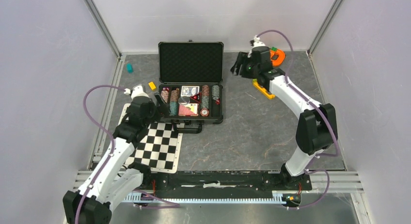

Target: Pack up texas hold em set

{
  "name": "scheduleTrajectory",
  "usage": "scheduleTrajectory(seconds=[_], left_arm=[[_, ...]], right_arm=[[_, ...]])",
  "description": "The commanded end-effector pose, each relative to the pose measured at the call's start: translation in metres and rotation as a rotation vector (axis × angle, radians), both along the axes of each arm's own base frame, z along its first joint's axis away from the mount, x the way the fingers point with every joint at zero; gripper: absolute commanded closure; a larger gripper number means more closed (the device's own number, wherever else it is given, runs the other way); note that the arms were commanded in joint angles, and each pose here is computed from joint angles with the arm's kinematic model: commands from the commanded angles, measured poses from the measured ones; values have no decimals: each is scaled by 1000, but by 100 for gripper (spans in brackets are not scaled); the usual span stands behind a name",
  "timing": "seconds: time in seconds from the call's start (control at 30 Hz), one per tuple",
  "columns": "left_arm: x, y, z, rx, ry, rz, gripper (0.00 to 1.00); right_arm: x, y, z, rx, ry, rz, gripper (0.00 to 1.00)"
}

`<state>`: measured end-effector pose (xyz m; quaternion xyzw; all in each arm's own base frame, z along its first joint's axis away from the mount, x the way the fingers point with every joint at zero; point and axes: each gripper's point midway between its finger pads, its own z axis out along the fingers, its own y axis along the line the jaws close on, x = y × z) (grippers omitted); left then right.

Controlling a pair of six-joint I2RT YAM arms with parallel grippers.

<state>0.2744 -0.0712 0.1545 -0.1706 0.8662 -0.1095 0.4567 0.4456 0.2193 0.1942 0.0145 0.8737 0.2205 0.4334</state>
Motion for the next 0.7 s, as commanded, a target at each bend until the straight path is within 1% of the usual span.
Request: scheduleTrajectory(seconds=[0.0, 0.03, 0.07, 0.1, 0.13, 0.17, 0.3, 0.37, 0.43, 0.57, 0.67], left_arm=[[17, 15, 40, -113, -142, 102, 0], [18, 21, 42, -123, -148, 123, 0], [20, 28, 44, -136, -152, 149, 0], [21, 33, 45, -147, -156, 166, 0], [22, 38, 47, -161, -160, 180, 0], [23, 42, 48, -173, -163, 195, 0], [28, 51, 49, -224, -157, 209, 0], [31, 60, 46, -243, -147, 234, 0], [33, 58, 42, -264, -128, 217, 0], [36, 64, 42, -269, -121, 219, 0], [37, 64, 42, -274, -116, 214, 0]], right_arm=[[52, -28, 11, 87, -106, -41, 37], [64, -32, 8, 111, -110, -48, 50], [75, -33, 4, 137, -106, -48, 69], [85, -35, -5, 155, -85, -56, 82], [100, -34, -10, 184, -89, -60, 97], [109, -31, -16, 209, -77, -54, 100], [152, -2, -31, 323, -72, 15, 100], [169, 12, -39, 393, -61, 46, 100], [182, 24, -46, 458, -62, 75, 100], [190, 47, -64, 591, -39, 137, 100], [182, 77, -68, 630, -17, 231, 100]])
